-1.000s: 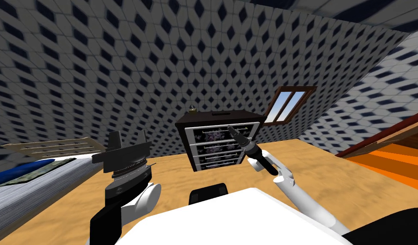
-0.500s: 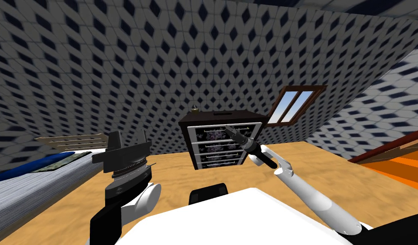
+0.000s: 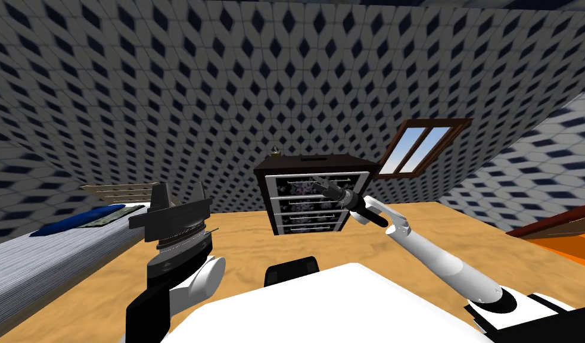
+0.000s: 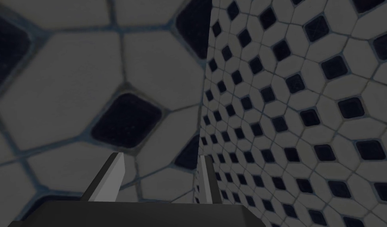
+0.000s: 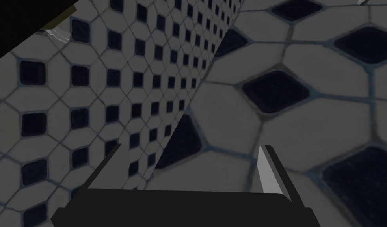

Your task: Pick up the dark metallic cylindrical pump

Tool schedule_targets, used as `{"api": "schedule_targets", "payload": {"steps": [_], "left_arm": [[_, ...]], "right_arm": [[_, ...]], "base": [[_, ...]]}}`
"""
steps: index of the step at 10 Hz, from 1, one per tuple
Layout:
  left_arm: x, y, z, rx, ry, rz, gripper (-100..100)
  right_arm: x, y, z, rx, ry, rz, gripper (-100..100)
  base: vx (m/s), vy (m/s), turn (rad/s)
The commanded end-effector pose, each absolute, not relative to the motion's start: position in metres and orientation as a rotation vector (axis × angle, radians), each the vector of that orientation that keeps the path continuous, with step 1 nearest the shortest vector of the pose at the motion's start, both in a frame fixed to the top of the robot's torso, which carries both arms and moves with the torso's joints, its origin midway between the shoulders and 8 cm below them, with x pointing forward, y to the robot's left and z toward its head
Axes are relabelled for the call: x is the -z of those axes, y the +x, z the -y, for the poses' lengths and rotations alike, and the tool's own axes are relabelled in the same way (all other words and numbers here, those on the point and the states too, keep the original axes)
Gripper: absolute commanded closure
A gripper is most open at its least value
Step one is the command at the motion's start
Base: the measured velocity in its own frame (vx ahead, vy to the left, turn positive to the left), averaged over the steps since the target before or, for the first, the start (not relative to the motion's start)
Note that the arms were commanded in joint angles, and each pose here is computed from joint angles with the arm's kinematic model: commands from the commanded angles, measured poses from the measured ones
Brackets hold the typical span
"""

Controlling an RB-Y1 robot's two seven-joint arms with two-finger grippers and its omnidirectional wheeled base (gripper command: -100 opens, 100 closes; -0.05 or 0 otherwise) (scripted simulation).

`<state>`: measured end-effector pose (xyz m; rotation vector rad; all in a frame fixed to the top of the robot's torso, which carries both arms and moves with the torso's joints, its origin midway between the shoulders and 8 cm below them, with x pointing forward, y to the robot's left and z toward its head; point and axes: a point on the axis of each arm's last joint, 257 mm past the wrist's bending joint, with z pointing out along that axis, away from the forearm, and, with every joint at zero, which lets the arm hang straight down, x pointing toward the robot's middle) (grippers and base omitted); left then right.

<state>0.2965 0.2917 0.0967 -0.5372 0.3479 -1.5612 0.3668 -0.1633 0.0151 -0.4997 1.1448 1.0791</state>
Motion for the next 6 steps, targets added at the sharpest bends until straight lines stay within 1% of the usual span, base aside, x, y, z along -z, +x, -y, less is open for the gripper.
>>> {"api": "schedule_targets", "payload": {"steps": [1, 2, 3, 5, 6], "left_arm": [[-0.097, 0.296, -0.292, 1.561, -0.537, -0.348, 0], [-0.097, 0.297, -0.292, 1.561, -0.537, -0.348, 0], [-0.097, 0.296, -0.292, 1.561, -0.537, -0.348, 0], [-0.097, 0.296, -0.292, 1.561, -0.537, -0.348, 0], [-0.097, 0.296, -0.292, 1.561, -0.537, -0.348, 0]], "right_arm": [[-0.011, 0.37, 0.159, -1.065, -0.586, -1.168, -100], [-0.009, 0.37, 0.16, -1.052, -0.611, -1.186, -100], [-0.007, 0.37, 0.161, -1.043, -0.627, -1.199, -100], [-0.001, 0.373, 0.161, -1.018, -0.723, -1.234, -100], [0.0, 0.373, 0.162, -1.007, -0.741, -1.247, -100]], "base": [[-0.045, -0.014, 0.238], [-0.049, -0.02, 0.138], [-0.024, -0.011, -0.022], [-0.052, -0.015, 0.191], [-0.023, -0.01, 0.006]]}}
